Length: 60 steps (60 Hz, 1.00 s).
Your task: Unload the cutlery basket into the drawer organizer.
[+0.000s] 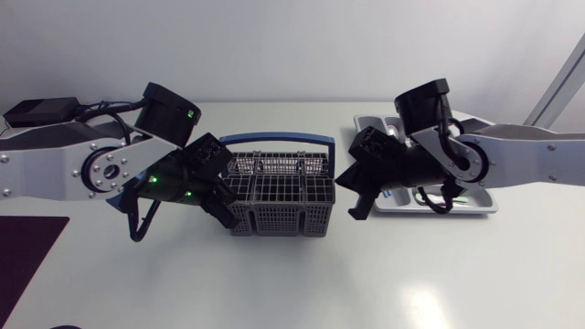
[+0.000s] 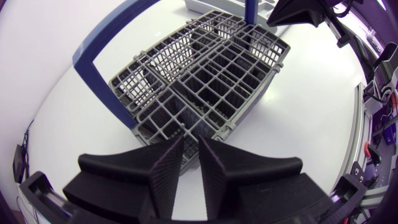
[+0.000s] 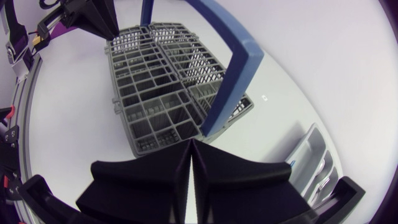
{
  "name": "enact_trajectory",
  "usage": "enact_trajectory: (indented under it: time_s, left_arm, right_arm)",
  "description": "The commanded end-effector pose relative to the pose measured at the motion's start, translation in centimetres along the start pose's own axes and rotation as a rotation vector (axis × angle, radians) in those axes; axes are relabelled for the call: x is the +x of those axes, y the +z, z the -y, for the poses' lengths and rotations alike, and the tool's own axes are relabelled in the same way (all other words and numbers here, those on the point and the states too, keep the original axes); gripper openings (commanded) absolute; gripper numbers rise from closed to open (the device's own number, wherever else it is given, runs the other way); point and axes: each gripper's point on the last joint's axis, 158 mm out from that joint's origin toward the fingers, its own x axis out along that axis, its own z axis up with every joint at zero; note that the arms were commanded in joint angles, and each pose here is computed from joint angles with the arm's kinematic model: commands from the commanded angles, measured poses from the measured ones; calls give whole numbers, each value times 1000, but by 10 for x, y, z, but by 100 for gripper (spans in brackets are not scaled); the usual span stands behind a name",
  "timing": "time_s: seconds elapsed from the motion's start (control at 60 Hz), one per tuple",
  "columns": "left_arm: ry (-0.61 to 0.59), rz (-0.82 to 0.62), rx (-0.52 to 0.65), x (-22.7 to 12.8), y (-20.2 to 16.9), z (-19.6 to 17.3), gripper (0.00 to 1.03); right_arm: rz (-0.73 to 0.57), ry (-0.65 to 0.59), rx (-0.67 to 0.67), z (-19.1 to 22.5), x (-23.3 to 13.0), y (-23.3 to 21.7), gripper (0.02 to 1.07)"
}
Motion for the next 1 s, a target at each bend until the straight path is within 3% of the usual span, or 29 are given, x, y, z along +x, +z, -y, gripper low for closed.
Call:
enact_trajectory:
  time_s: [0.0,0.133,0.25,0.5,0.567,0.65,0.733,0.8,0.983]
  left_arm:
    - [-38,-54,-8,4,-21,14,25]
    - [-23,-46,-16,2,-18,7,26]
    - [-7,-20,-24,-9,-9,0,35]
    - [99,134,-88,-66,23,-38,45]
    - [125,165,-104,-78,26,-46,53]
    - [146,196,-115,-90,27,-50,69]
    - [166,219,-139,-99,26,-56,87]
    - [182,239,-155,-105,25,-60,100]
    - [226,290,-190,-124,21,-68,100]
  right_arm:
    - [21,-8,11,2,-6,7,10]
    - [12,-3,11,0,-4,3,10]
    - [16,-8,10,0,-7,3,10]
    - [67,-95,7,13,-45,13,11]
    - [78,-141,12,20,-59,11,11]
    - [91,-197,20,29,-75,7,31]
    - [100,-251,31,36,-91,2,67]
    - [117,-294,32,39,-106,-2,106]
    - [144,-439,50,54,-146,-17,103]
